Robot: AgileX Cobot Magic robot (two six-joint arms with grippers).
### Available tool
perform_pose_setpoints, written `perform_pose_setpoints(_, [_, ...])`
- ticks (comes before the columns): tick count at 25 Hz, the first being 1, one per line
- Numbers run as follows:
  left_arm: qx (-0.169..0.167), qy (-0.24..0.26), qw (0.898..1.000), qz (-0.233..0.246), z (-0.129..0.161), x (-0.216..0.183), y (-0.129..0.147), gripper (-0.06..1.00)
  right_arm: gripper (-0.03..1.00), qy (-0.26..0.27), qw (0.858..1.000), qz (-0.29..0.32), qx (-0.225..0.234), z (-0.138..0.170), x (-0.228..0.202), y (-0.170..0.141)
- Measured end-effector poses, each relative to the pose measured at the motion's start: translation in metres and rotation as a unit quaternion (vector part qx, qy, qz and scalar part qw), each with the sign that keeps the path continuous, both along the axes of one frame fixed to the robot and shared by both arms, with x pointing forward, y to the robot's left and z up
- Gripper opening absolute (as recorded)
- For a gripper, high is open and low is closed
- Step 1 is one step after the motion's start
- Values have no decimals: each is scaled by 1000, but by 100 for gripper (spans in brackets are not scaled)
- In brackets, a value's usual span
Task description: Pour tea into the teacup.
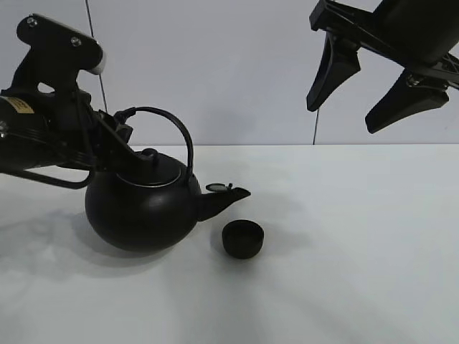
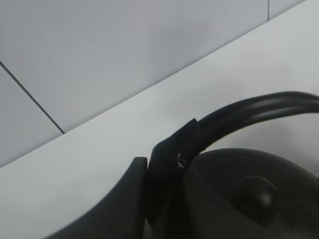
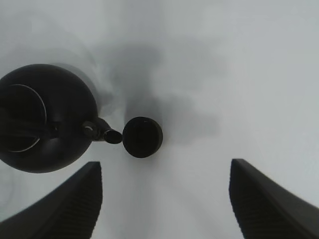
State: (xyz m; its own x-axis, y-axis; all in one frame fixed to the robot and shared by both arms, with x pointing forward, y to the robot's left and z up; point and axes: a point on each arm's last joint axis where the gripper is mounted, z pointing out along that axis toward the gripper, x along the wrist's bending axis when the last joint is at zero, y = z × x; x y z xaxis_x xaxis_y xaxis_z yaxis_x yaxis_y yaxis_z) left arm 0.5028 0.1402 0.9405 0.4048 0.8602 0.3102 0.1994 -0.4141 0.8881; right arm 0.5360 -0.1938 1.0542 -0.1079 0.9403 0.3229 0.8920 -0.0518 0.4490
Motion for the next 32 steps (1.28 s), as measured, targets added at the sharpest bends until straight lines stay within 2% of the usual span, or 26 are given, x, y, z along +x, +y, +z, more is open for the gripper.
perform_pose_setpoints(4, [-52,-4,998,21,4,1,1,12,49,0,1000,0,0,0,0,0])
perform_pose_setpoints(9, [-127,-27,990,57,8,-10,14,12,49,0,1000,0,0,0,0,0])
perform_pose_setpoints(12, [-154,-26,985,76,1,-20,24,12,49,0,1000,0,0,0,0,0])
perform_pose_setpoints(20, [-141,-9,985,99,-15,-39,41,12,49,0,1000,0,0,0,0,0])
perform_pose_setpoints(27, [-138,-6,985,107,-21,-40,44,12,49,0,1000,0,0,0,0,0])
perform_pose_setpoints(32, [-134,20,984,115,-35,-40,43,12,49,0,1000,0,0,0,0,0])
